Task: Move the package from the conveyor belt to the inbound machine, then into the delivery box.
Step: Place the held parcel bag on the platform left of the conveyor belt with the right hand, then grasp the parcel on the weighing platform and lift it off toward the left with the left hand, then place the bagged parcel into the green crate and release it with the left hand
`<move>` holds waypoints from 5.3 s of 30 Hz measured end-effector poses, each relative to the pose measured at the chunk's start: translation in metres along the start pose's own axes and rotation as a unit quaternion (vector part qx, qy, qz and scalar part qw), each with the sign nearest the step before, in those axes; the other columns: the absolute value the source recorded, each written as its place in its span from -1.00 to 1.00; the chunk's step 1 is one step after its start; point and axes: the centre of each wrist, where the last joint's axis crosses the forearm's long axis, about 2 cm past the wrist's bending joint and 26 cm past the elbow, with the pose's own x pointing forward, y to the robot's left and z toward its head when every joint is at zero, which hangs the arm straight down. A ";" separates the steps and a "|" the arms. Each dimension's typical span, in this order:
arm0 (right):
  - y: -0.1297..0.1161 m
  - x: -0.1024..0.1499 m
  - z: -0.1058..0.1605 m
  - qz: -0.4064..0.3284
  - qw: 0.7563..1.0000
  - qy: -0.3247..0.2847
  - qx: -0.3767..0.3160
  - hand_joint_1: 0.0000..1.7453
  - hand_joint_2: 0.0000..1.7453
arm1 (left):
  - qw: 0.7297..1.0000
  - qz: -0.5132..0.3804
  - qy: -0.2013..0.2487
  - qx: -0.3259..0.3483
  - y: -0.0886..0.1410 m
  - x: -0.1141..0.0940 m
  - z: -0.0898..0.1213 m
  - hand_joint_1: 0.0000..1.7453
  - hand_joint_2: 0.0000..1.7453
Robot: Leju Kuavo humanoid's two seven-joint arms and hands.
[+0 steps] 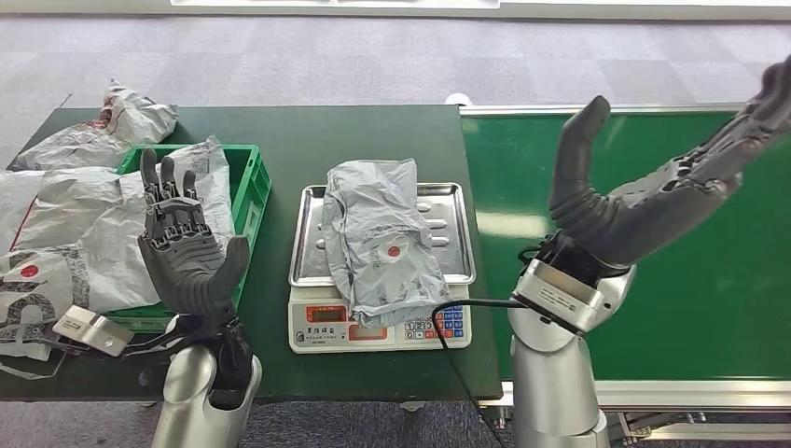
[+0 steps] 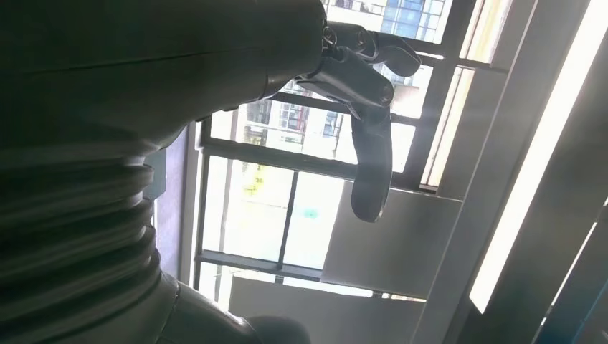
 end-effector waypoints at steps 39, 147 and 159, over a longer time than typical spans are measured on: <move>-0.010 0.075 -0.014 -0.181 0.979 -0.009 -0.089 -1.00 1.00 | 0.662 -0.528 0.214 -0.486 -0.040 -0.118 -0.006 -1.00 1.00; -0.007 0.070 -0.001 -0.156 0.986 -0.006 -0.055 -1.00 1.00 | 0.518 -0.833 0.191 0.043 0.217 -0.028 -0.099 -1.00 -1.00; -0.009 0.066 0.001 -0.145 0.988 -0.004 -0.053 -1.00 1.00 | 0.719 -0.655 -0.045 0.226 0.214 0.017 -0.121 -1.00 -1.00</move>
